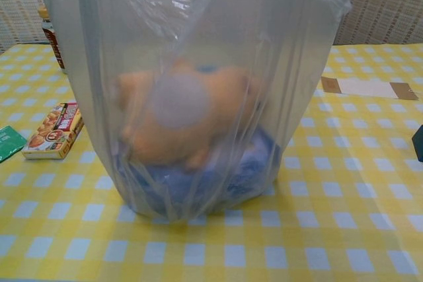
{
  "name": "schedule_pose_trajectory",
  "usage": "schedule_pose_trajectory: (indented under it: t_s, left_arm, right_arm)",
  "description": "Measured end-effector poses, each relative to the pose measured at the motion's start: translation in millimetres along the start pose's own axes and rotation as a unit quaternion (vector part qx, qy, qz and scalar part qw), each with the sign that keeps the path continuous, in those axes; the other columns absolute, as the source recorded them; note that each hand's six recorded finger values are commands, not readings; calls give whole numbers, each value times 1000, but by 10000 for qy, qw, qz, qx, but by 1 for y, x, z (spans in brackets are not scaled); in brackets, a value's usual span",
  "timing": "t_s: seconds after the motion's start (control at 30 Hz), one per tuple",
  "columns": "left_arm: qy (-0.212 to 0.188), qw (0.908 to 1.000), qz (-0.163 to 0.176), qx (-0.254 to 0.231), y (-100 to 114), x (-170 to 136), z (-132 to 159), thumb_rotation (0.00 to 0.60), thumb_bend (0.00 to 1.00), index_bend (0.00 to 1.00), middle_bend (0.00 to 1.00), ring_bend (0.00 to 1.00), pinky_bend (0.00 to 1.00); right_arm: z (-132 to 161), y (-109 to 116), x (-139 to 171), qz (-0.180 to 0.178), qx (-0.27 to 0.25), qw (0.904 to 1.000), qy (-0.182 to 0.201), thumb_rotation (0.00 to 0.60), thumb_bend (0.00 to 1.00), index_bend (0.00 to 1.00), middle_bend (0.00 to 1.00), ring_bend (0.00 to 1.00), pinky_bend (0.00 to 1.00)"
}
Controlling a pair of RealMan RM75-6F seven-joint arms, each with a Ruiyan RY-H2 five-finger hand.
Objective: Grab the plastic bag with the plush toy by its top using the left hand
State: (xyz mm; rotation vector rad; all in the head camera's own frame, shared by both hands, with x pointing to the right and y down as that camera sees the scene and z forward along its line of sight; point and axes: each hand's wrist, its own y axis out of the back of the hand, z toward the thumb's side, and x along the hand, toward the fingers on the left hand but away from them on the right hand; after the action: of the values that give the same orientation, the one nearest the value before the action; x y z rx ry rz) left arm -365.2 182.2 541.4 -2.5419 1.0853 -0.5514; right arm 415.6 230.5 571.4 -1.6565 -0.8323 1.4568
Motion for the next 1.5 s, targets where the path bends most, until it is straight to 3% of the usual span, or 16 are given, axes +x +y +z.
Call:
schedule_pose_trajectory:
  t_s: [0.1, 0.3, 0.73, 1.0, 1.27, 1.5]
  left_arm:
    - [-232, 9996, -122, 105, -1, 12, 12, 600, 130, 51, 51, 0, 0]
    - [-501, 9962, -426, -577, 1, 32, 34, 600, 131, 50, 49, 0, 0]
    - [-634, 9734, -1209, -1840, -5, 63, 71, 600, 134, 51, 48, 0, 0]
    - [-680, 9624, -1312, -2277, -6, 74, 75, 600, 135, 51, 48, 0, 0]
    - [-661, 9378, -1398, -3109, -5, 86, 73, 600, 134, 53, 48, 0, 4]
    - [-646, 9299, -1468, -3309, -8, 91, 69, 600, 135, 53, 48, 0, 9]
  right_arm:
    - [0, 0, 0, 12, -3, 10000, 7, 600, 314, 0, 0, 0, 0]
    - [0, 0, 1, 12, 10, 10000, 23, 600, 313, 0, 0, 0, 0]
    - [3, -3, 2, 47, 62, 9999, 63, 600, 314, 0, 0, 0, 0]
    - [2, -4, 2, 67, 85, 9999, 35, 600, 314, 0, 0, 0, 0]
    - [0, -2, 1, 2, 119, 9999, -23, 600, 314, 0, 0, 0, 0]
    - [-3, -1, 0, -29, 141, 9999, -68, 600, 313, 0, 0, 0, 0]
